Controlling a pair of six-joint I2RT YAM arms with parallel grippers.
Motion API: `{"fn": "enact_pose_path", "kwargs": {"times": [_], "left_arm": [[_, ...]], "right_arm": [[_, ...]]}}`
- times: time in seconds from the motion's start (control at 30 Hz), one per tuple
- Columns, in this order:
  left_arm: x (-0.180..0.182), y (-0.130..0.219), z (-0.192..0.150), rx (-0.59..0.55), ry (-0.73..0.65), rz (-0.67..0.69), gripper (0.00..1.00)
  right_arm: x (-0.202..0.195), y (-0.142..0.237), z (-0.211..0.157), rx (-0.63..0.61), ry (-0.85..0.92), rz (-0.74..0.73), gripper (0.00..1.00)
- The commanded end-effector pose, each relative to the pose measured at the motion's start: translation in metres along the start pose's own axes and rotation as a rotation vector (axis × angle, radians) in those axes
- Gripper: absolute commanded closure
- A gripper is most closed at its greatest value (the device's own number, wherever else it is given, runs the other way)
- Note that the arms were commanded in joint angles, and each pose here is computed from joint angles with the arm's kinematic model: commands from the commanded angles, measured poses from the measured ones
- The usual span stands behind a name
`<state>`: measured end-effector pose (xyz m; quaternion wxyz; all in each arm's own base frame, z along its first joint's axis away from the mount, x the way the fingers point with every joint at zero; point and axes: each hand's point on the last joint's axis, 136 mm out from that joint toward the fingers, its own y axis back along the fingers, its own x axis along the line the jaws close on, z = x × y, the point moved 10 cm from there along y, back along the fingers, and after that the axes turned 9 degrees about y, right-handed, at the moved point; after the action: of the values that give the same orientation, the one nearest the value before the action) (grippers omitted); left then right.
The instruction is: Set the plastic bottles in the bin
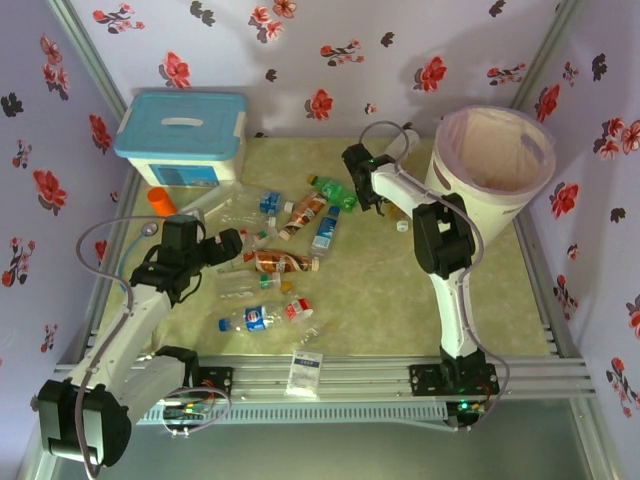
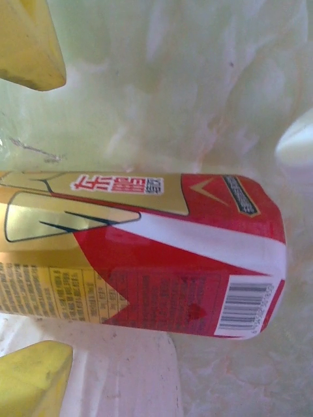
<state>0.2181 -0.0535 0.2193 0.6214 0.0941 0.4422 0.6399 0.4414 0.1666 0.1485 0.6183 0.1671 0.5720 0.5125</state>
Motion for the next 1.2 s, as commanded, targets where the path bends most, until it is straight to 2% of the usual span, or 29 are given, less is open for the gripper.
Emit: {"fn": "enact_pose_path", "kwargs": {"times": [0.0,0.17,0.4,0.63,1.17], "left_arm": [[-0.004,-0.002,0.001,0.0,-0.028,-0.024,0.01],[-0.004,-0.002,0.002,-0.005,-0.03,-0.028,0.01],[-0.004,-0.002,0.001,-0.005,-0.027,-0.028,0.01],[-0.004,-0.002,0.002,-0.009,-0.018,-0.03,0.01],[-0.004,-0.003,0.001,-0.006,-0.024,-0.028,0.01]], "right_arm": [[0.0,-0.01,-0.001,0.02,-0.049,0.005,0.01],[-0.001,-0.016,-0.003,0.041,-0.059,0.027,0.01],[0.006,-0.028,-0.009,0.085,-0.081,0.129,0.06],[0.02,-0.012,-0.014,0.057,-0.06,0.199,0.08],[0.015,-0.024,-0.002,0.015,-0.087,0.175,0.15]]}}
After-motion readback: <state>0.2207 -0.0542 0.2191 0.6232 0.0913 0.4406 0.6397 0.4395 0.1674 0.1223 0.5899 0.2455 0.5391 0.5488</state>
